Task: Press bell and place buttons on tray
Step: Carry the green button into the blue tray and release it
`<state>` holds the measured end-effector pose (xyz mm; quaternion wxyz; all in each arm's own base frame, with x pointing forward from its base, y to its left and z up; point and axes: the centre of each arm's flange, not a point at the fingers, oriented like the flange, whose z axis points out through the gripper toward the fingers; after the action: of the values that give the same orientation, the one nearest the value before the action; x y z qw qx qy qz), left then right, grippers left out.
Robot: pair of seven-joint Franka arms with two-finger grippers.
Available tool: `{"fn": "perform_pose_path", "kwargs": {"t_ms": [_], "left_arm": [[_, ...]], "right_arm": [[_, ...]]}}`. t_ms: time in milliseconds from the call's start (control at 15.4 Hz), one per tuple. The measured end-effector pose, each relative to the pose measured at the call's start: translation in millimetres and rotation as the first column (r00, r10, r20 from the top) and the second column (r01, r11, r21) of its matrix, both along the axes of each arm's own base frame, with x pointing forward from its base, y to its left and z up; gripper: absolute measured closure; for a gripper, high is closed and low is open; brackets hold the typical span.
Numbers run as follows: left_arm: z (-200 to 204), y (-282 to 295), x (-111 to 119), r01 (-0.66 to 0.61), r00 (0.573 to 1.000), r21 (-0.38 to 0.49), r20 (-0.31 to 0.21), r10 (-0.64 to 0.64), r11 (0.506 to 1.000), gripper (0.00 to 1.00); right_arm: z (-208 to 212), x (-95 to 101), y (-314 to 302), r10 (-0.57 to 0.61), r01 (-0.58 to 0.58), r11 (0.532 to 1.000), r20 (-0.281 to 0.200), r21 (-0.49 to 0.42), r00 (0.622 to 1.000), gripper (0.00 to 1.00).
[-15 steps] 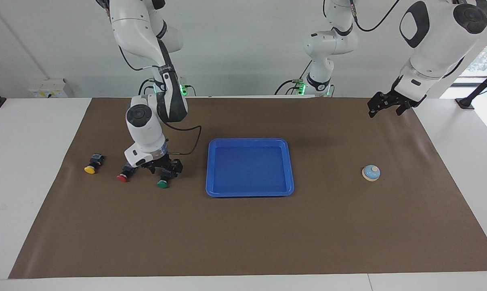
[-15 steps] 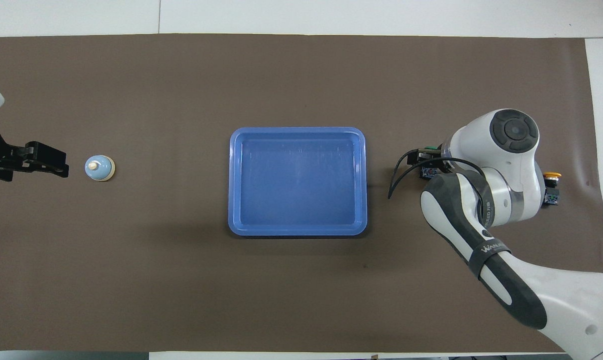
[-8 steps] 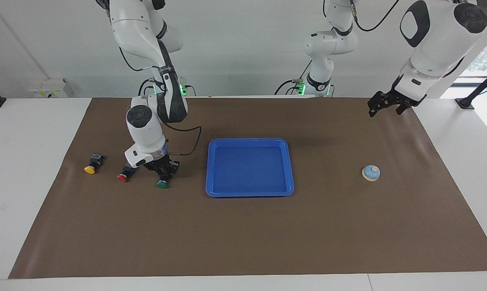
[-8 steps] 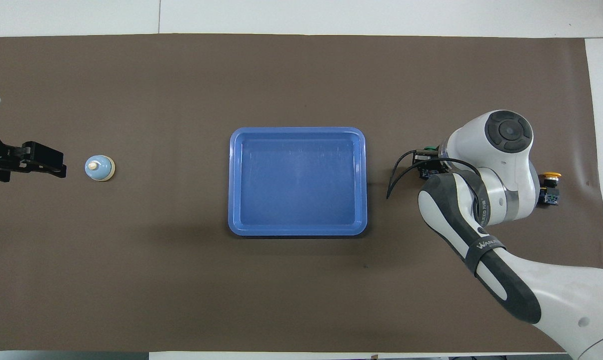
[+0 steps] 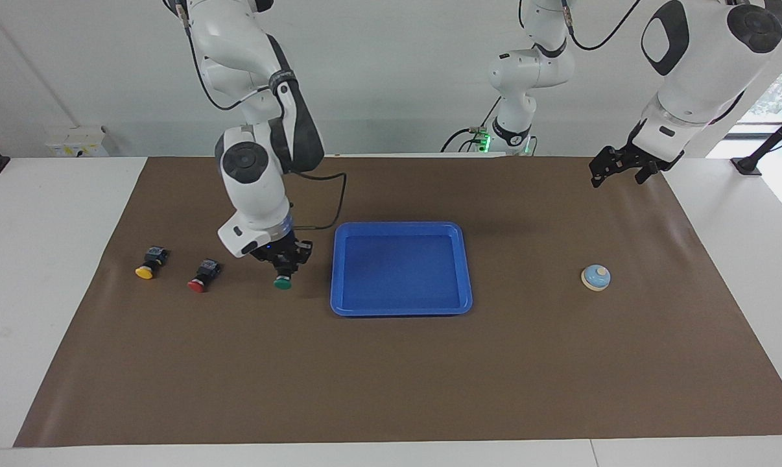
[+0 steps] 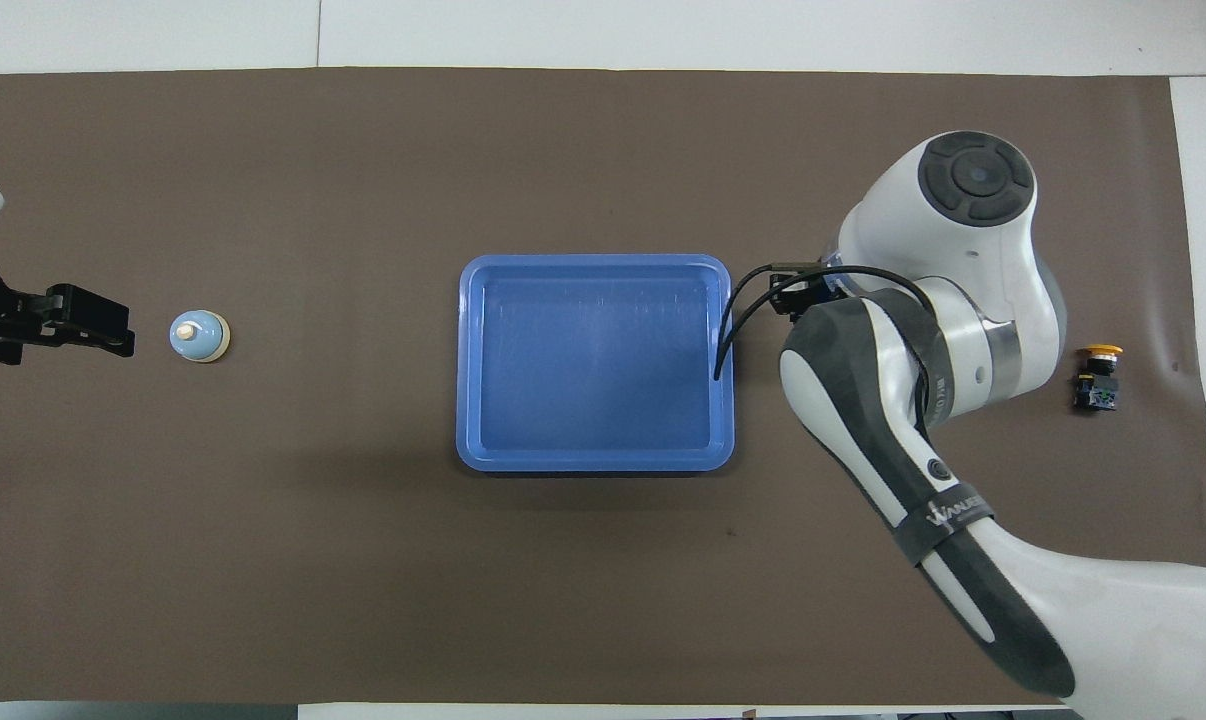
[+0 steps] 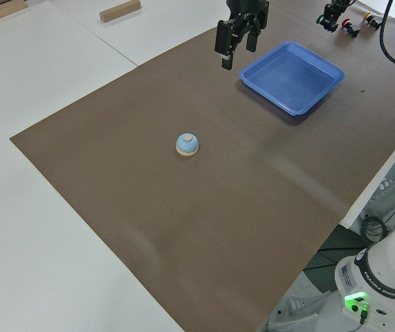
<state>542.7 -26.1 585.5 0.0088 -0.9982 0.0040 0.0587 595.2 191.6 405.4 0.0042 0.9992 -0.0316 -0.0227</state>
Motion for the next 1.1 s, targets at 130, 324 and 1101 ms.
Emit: {"fn": "perform_pose_path", "kwargs": {"t_ms": [130, 324, 1101], "left_arm": [[0, -4, 0, 0.008, 1.000, 0.000, 0.000, -0.008, 1.000, 0.00], [0, -7, -1, 0.013, 1.000, 0.000, -0.001, -0.013, 1.000, 0.00], [2, -3, -1, 0.005, 1.000, 0.000, 0.002, -0.005, 1.000, 0.00]], "right_arm": [[2, -14.0, 45, 0.033, -0.033, 0.999, 0.002, 0.004, 0.999, 0.60], [-21, -34.0, 101, 0.035, -0.035, 0.999, -0.007, -0.002, 0.999, 0.60], [-99, -29.4, 111, -0.017, 0.017, 1.000, 0.029, 0.006, 0.999, 0.43]]}}
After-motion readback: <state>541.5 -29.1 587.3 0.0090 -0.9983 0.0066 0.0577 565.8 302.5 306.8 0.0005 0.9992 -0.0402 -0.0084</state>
